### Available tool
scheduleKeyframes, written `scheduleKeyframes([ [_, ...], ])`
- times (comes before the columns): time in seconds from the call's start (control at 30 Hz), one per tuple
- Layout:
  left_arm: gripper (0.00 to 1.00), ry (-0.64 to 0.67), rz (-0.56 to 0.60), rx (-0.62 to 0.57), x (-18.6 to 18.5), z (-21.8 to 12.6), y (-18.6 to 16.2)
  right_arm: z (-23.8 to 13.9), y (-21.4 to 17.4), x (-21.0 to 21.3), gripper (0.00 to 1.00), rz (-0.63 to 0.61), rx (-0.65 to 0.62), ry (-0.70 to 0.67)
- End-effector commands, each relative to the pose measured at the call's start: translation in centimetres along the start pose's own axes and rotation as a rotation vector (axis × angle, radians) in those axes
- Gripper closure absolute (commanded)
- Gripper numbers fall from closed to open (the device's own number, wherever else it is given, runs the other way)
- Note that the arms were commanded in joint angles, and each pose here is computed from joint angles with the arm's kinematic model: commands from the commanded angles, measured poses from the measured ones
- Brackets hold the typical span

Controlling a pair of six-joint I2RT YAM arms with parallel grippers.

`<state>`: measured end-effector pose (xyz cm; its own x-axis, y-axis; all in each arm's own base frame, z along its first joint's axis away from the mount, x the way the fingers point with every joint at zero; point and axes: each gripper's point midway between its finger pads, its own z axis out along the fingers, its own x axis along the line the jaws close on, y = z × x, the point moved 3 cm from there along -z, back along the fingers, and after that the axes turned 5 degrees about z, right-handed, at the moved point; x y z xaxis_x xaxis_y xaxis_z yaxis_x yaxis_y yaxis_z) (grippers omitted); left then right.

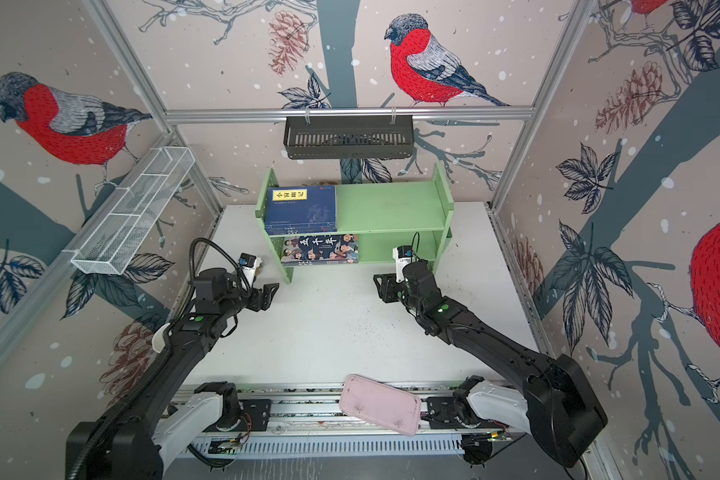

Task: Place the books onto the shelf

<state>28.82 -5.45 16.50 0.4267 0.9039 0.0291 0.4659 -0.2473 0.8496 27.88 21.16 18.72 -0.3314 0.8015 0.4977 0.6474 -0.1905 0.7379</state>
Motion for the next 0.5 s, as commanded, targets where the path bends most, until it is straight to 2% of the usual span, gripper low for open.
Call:
scheduleKeyframes([
  [0.0,0.18,0.006,0.065,-0.069,0.1,0.2,0.9,0.5,0.6,0.5,0.48,0.004,-0.046,0.014],
  [0.23,0.16,0.019,0.084,-0.107,0.2,0.7,0.4,1.8,0.1,1.2,0.48,-0.01,-0.088,0.024],
  [0.47,0.17,0.013,0.071,-0.162,0.3,1.2,1.3,4.8,-1.4,1.9,0.49,-0.052,-0.055,0.0],
])
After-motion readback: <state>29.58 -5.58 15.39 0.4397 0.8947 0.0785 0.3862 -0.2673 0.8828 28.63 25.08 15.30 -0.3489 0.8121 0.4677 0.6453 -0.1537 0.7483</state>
